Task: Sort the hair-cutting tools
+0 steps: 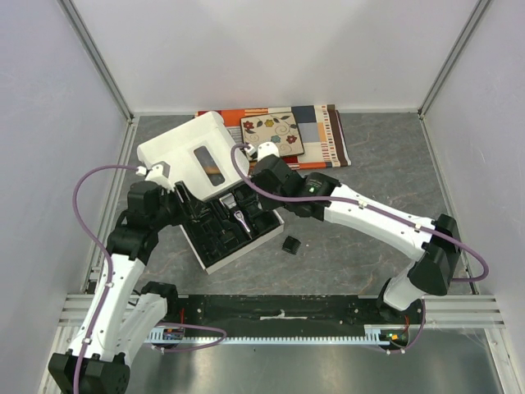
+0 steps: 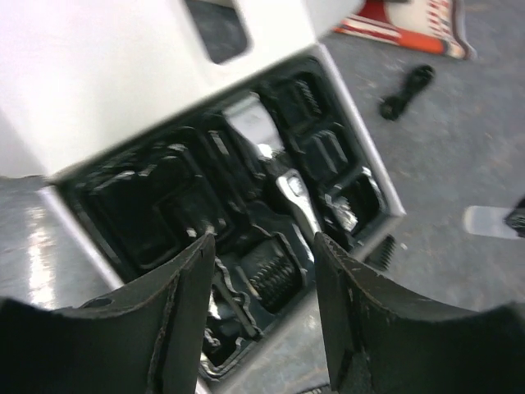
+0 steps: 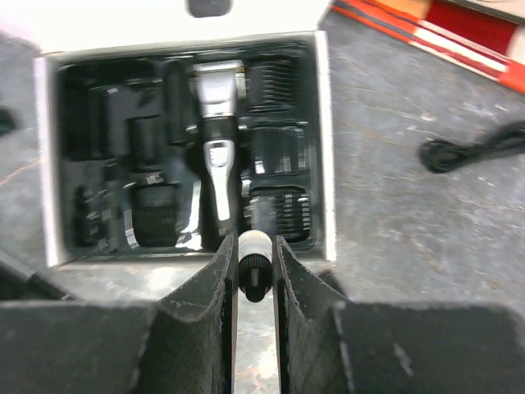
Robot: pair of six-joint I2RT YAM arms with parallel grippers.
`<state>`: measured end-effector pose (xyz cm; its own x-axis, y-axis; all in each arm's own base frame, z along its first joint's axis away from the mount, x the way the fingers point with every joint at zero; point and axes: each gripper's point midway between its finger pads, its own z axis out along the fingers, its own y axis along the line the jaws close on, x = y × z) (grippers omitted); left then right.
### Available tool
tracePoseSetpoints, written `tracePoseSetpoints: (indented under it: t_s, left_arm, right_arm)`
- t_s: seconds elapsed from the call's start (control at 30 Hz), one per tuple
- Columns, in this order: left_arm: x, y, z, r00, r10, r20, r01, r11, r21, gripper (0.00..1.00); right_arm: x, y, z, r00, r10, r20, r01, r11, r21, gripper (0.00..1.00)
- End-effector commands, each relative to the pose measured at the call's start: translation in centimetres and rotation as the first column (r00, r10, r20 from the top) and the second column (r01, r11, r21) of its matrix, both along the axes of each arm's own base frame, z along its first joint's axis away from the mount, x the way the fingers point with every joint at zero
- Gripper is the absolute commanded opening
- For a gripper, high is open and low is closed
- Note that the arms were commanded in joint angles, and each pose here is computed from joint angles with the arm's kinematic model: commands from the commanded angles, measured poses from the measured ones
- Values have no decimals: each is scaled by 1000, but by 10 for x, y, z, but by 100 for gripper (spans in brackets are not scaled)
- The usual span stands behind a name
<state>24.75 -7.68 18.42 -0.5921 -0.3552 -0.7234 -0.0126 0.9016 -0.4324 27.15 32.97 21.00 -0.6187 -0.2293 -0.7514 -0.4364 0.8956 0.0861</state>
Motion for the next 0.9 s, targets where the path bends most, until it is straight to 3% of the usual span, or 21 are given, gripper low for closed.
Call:
tracePoseSetpoints:
  t_s: [0.0, 0.03, 0.23, 0.3, 0.37, 0.57, 0.87]
  left_arm:
    - [-18, -54, 34, 949, -291, 120, 308, 938, -158, 58]
    - [-29, -68, 46, 911, -373, 177, 404, 894, -194, 58]
    - [-72, -93, 75, 756, -560, 338, 639, 743, -199, 60]
    - [-83, -99, 78, 713, -595, 371, 688, 695, -208, 60]
    - [-99, -106, 91, 628, -641, 442, 763, 618, -188, 61]
    - [-132, -119, 99, 478, -721, 501, 873, 454, -179, 61]
    - [-144, -126, 101, 400, -764, 506, 914, 376, -154, 61]
  right_arm:
    - [-19, 28, 27, 995, 97, -17, -95, 993, 71, 0]
    - [-21, 33, 34, 993, 117, -14, -115, 989, 92, 0]
    - [-51, 52, 57, 949, 310, -51, -296, 936, 189, 0]
    - [-66, 56, 61, 922, 379, -76, -354, 908, 225, 0]
    - [-73, 57, 66, 908, 411, -79, -380, 890, 251, 0]
    - [-104, 67, 91, 839, 539, -76, -476, 794, 377, 0]
    - [-130, 72, 120, 781, 622, -58, -531, 710, 463, 1]
